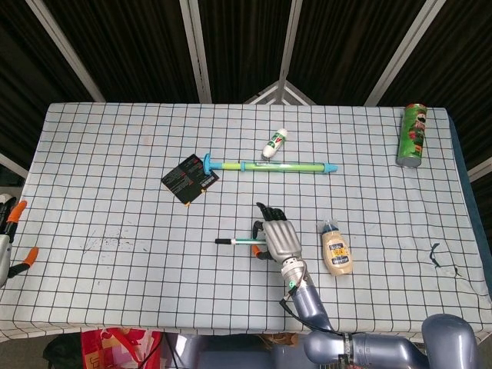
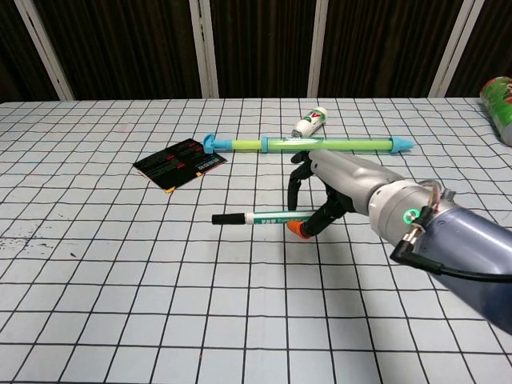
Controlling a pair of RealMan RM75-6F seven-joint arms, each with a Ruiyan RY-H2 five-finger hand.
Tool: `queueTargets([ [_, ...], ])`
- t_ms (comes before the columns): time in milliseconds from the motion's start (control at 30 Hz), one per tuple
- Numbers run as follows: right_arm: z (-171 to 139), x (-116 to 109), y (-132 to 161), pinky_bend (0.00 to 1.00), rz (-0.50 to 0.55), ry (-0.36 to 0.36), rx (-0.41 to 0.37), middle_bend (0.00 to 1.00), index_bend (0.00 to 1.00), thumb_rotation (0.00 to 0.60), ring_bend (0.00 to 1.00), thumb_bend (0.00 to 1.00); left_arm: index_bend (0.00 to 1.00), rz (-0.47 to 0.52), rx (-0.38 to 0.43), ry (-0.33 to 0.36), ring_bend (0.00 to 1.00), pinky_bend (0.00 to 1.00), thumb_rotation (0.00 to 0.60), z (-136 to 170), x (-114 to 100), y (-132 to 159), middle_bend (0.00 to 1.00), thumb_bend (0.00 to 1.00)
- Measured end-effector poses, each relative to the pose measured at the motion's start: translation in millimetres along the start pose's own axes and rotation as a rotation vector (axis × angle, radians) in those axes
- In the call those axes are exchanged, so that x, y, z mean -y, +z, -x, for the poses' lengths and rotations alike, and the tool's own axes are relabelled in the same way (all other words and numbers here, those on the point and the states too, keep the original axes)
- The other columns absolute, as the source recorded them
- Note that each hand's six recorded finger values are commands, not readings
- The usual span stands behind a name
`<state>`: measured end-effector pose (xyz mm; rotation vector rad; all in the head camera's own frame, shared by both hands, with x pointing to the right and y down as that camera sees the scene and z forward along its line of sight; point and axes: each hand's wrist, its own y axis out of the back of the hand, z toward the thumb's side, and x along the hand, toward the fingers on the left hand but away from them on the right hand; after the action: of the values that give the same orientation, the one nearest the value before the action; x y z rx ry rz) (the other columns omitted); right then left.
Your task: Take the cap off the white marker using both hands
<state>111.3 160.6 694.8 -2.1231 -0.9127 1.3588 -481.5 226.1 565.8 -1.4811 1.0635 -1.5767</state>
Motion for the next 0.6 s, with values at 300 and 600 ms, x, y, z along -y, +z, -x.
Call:
queueTargets([
  [300, -28, -44, 21, 0.10, 0.027, -0.052, -0.054, 0.07, 0.71, 0.600, 0.12, 0.42, 0.10, 0.091, 0.111, 0.032, 0.00, 0.02, 0.600, -3, -5, 44, 0.02, 0.42],
  [600, -37, -79, 50, 0.10, 0.053, -0.075, -0.050, 0.07, 0.72, 0.600, 0.12, 0.42, 0.15, 0.192, 0.240, 0.053, 0.00, 0.02, 0.600, 1, -14, 106, 0.02, 0.40],
])
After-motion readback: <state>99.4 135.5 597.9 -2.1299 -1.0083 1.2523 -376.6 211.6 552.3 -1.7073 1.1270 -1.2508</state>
